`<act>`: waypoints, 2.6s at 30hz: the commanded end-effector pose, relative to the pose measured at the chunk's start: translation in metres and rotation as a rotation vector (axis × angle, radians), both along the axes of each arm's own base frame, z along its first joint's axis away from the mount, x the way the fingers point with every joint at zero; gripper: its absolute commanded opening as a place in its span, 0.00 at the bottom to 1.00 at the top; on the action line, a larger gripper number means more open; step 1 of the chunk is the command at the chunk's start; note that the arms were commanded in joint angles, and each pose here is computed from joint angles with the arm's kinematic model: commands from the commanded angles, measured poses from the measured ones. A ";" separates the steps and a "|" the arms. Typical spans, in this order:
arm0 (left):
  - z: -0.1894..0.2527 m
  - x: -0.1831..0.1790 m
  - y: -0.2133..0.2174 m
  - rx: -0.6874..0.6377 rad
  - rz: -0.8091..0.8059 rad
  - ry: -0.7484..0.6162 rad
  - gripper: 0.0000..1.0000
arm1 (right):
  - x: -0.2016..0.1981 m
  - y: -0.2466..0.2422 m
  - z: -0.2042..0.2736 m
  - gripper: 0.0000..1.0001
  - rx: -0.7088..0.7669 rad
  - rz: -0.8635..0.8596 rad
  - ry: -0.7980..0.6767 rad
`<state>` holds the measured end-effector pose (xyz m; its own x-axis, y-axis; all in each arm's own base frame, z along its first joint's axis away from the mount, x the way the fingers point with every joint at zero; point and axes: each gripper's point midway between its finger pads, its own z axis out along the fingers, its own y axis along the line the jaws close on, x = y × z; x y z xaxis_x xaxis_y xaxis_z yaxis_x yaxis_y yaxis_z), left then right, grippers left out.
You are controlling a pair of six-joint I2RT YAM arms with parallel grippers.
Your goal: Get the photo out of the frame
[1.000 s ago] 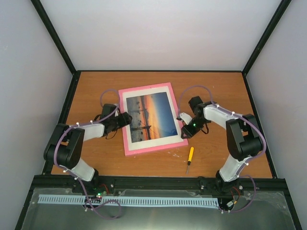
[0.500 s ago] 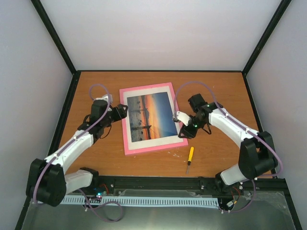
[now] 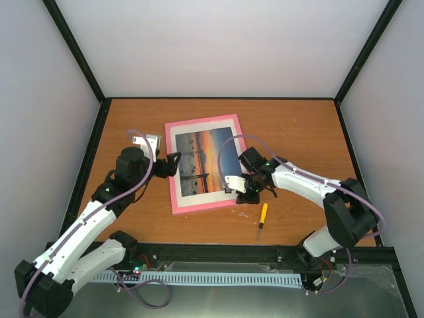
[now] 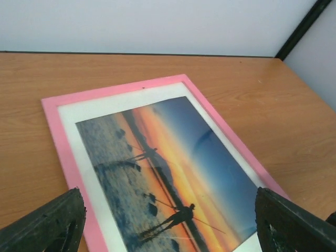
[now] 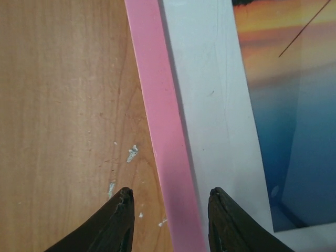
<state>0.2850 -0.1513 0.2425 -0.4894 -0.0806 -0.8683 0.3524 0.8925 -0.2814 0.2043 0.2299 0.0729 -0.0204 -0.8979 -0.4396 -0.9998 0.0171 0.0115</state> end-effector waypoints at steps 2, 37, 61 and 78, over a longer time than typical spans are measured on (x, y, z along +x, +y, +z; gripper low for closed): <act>-0.007 -0.001 0.019 0.110 0.044 -0.091 0.88 | 0.008 0.000 -0.025 0.37 -0.081 0.036 -0.067; -0.034 -0.016 -0.025 0.126 -0.255 -0.064 0.64 | 0.001 -0.009 -0.042 0.05 -0.145 0.052 -0.105; -0.035 -0.087 -0.104 0.700 -0.674 -0.197 0.59 | 0.021 0.001 0.092 0.03 0.125 -0.055 -0.095; -0.079 -0.077 -0.126 1.079 -0.607 -0.426 0.56 | 0.011 0.007 0.098 0.03 0.173 -0.087 -0.010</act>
<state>0.1944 -0.2721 0.1452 0.0578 0.8840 -0.4640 0.7596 0.2626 0.5950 0.2167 0.2283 0.1461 -0.0738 -0.8517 -0.5189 -0.9963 0.0863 0.0000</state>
